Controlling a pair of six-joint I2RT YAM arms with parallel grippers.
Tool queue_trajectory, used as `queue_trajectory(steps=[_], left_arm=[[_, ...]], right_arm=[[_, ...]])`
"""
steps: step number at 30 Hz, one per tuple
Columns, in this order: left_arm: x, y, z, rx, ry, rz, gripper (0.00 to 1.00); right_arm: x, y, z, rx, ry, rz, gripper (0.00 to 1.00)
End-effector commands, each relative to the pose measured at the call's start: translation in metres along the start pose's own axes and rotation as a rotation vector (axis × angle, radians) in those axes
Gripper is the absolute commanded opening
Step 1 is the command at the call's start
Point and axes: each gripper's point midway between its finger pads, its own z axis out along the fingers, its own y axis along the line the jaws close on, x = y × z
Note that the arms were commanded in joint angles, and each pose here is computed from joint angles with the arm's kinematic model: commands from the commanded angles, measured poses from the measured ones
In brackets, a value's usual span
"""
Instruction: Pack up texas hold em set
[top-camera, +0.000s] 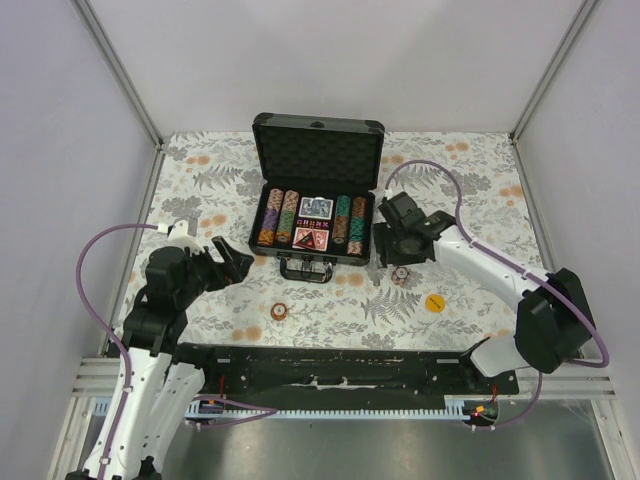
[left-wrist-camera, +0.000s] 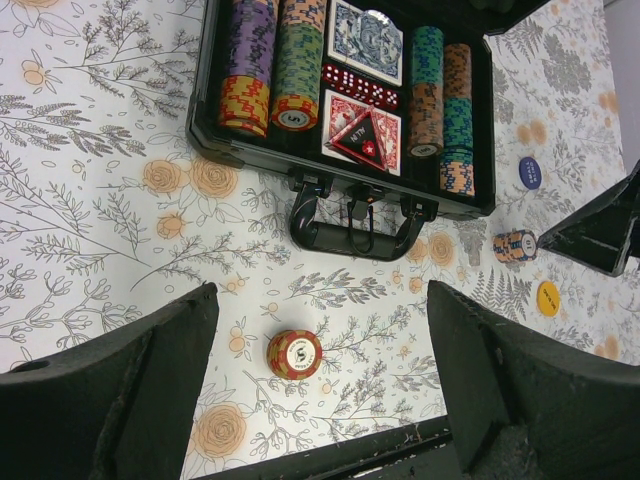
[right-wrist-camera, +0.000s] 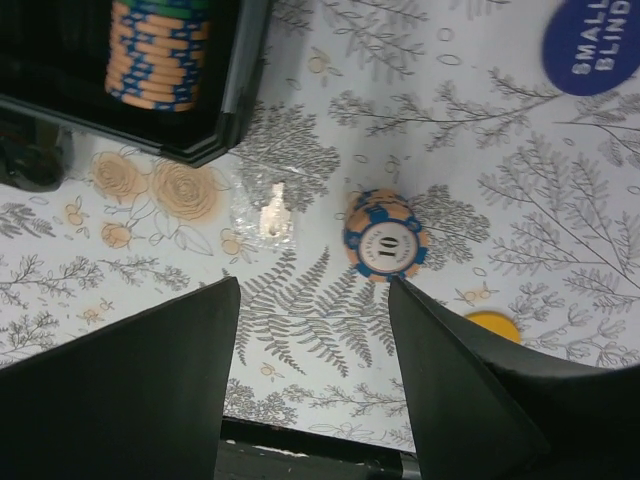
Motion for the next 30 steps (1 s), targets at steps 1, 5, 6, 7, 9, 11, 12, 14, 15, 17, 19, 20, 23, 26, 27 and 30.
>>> queue_trajectory(steps=[1, 5, 6, 7, 9, 11, 12, 14, 15, 17, 19, 20, 23, 26, 27, 30], left_arm=[[-0.003, -0.006, 0.000, 0.021, -0.007, -0.025, 0.90], [-0.003, -0.006, 0.000, 0.021, -0.009, -0.025, 0.90], [-0.003, -0.006, 0.000, 0.021, -0.010, -0.026, 0.90], [-0.003, -0.006, -0.001, 0.022, -0.011, -0.024, 0.90], [-0.004, -0.006, -0.001, 0.021, -0.013, -0.023, 0.90], [-0.003, -0.006, -0.001, 0.022, -0.011, -0.022, 0.90], [-0.004, -0.006, -0.001, 0.020, -0.013, -0.026, 0.90], [-0.004, -0.006, -0.001, 0.021, -0.013, -0.023, 0.90], [-0.004, -0.006, -0.001, 0.022, -0.015, -0.024, 0.90], [-0.004, -0.006, -0.001, 0.021, -0.012, -0.024, 0.90], [-0.003, -0.006, -0.001, 0.021, -0.012, -0.025, 0.90], [-0.004, -0.006, -0.001, 0.023, -0.016, -0.023, 0.90], [-0.004, -0.006, -0.001, 0.020, -0.017, -0.023, 0.90], [-0.005, -0.006, -0.002, 0.020, -0.021, -0.022, 0.90], [-0.004, -0.006, -0.002, 0.021, -0.019, -0.023, 0.90], [-0.005, -0.005, -0.001, 0.018, -0.019, -0.023, 0.90]], right_arm=[[-0.011, 0.034, 0.003, -0.024, -0.046, -0.105, 0.69], [-0.002, 0.044, 0.017, 0.018, -0.029, -0.096, 0.68], [0.000, 0.043, 0.021, 0.032, -0.022, -0.088, 0.68], [0.002, 0.043, 0.024, 0.040, -0.019, -0.078, 0.68], [0.005, 0.040, 0.031, 0.059, -0.013, -0.072, 0.69], [0.008, 0.040, 0.038, 0.059, -0.014, -0.068, 0.70], [0.011, 0.041, 0.041, 0.051, -0.011, -0.072, 0.70], [0.011, 0.045, 0.048, 0.042, -0.015, -0.071, 0.70], [0.011, 0.046, 0.050, 0.041, -0.013, -0.072, 0.70], [0.011, 0.048, 0.055, 0.043, -0.014, -0.076, 0.70], [0.011, 0.049, 0.060, 0.047, -0.012, -0.071, 0.69], [0.011, 0.047, 0.062, 0.058, -0.010, -0.069, 0.68], [0.017, 0.044, 0.070, 0.078, 0.008, -0.062, 0.67], [0.024, 0.043, 0.076, 0.083, 0.019, -0.048, 0.66], [0.026, 0.041, 0.078, 0.088, 0.025, -0.047, 0.66], [0.032, 0.039, 0.083, 0.095, 0.036, -0.041, 0.63]])
